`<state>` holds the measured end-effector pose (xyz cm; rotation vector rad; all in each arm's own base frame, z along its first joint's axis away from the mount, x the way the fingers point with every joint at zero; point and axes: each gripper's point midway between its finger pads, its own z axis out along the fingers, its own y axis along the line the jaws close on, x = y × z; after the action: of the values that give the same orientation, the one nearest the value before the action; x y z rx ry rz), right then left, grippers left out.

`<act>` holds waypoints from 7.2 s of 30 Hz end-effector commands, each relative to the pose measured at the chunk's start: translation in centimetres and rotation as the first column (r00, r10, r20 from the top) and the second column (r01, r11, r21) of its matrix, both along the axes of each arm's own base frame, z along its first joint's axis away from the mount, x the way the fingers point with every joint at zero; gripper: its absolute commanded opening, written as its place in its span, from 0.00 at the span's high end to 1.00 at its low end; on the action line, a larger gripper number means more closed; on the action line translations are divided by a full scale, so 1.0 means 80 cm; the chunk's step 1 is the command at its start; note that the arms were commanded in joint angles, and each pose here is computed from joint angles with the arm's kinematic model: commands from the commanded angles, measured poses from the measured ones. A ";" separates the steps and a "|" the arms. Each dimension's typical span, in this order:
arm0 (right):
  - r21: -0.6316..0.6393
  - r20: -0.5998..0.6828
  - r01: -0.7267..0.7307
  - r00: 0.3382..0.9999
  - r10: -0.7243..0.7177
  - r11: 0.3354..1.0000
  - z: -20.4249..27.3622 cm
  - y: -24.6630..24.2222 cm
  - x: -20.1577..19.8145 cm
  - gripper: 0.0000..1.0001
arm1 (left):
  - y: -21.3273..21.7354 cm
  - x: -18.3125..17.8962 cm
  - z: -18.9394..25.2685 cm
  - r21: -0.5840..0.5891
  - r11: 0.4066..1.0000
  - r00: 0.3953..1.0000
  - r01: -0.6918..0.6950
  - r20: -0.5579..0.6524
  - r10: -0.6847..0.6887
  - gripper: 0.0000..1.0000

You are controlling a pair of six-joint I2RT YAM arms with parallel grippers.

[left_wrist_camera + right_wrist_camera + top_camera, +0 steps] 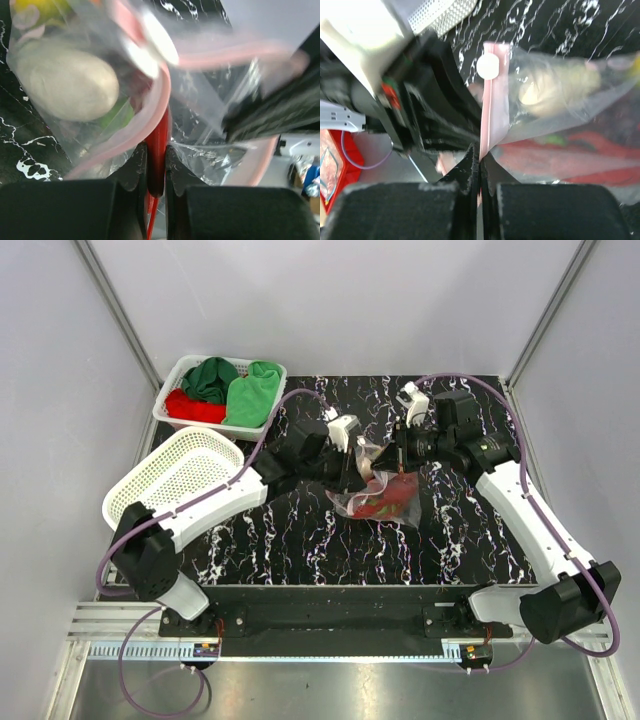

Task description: Open the zip-top bag and remove the fake food

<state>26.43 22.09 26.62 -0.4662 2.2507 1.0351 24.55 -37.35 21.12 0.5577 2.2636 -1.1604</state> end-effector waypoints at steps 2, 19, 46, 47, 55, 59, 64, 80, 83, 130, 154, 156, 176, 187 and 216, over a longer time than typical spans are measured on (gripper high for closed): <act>0.009 0.045 0.011 0.999 -0.011 1.000 0.024 0.003 0.009 1.00 | 0.001 -0.021 0.011 -0.037 0.998 0.997 0.060 0.045 -0.058 0.87; 0.031 0.022 -0.032 0.999 0.032 0.999 0.018 0.006 -0.010 1.00 | 0.010 -0.043 -0.004 -0.106 0.993 0.999 0.053 0.004 -0.053 0.70; -0.032 0.028 0.003 1.000 -0.003 0.999 -0.013 -0.006 -0.006 1.00 | -0.001 0.003 0.150 -0.249 0.968 0.998 0.009 0.061 0.007 1.00; -0.040 0.030 0.011 0.999 -0.010 0.999 -0.014 -0.008 -0.004 1.00 | 0.001 -0.001 0.147 -0.249 0.968 0.998 0.012 0.058 0.003 1.00; -0.050 0.013 0.020 1.000 -0.019 0.999 -0.022 -0.008 -0.002 1.00 | 0.060 -0.037 0.115 -0.206 0.978 0.994 -0.034 0.094 0.055 1.00; -0.020 0.009 0.002 1.000 -0.002 1.000 -0.016 -0.003 -0.006 1.00 | 0.053 -0.050 0.099 -0.232 0.973 0.998 -0.002 0.060 0.016 1.00; -0.007 0.000 -0.006 1.000 0.006 1.000 -0.013 0.000 -0.008 1.00 | 0.037 -0.053 0.071 -0.234 0.972 0.999 0.009 0.035 0.000 1.00; 0.028 -0.013 -0.022 1.000 0.022 0.999 -0.006 0.003 -0.017 1.00 | 0.003 -0.081 0.021 -0.193 0.977 0.996 0.086 -0.014 -0.090 0.59; 0.028 -0.014 -0.022 1.000 0.022 0.999 -0.007 0.003 -0.018 1.00 | -0.002 -0.086 0.011 -0.179 0.979 0.994 0.096 -0.027 -0.102 0.55; -0.097 0.038 0.122 0.992 -0.119 0.988 -0.035 -0.027 0.016 1.00 | 0.149 -0.167 0.202 -0.333 0.939 0.973 0.085 0.231 -0.006 1.00; -0.159 -0.004 0.183 0.983 -0.186 0.970 -0.049 -0.038 0.028 1.00 | 0.358 -0.081 0.263 -0.014 0.668 0.610 -0.744 0.394 0.687 1.00; -0.157 -0.003 0.183 0.983 -0.186 0.970 -0.047 -0.039 0.027 1.00 | 0.387 -0.062 0.250 0.082 0.534 0.509 -0.841 0.453 0.732 1.00; -0.118 -0.005 0.138 0.990 -0.140 0.983 -0.042 -0.030 0.018 1.00 | 0.504 0.041 0.078 0.357 -0.231 -0.041 -0.905 0.467 0.883 1.00; -0.115 0.005 0.136 0.991 -0.137 0.984 -0.043 -0.031 0.014 1.00 | 0.510 0.067 0.037 0.397 -0.479 -0.260 -0.783 0.490 0.832 1.00; -0.094 -0.024 0.128 0.991 -0.130 0.987 -0.048 -0.026 0.011 1.00 | 0.279 0.142 0.101 0.424 0.320 0.492 -0.847 0.396 0.776 0.04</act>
<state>27.31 19.79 21.26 -0.3392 2.3860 0.8510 36.96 -5.67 27.03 -0.9801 2.0333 0.3585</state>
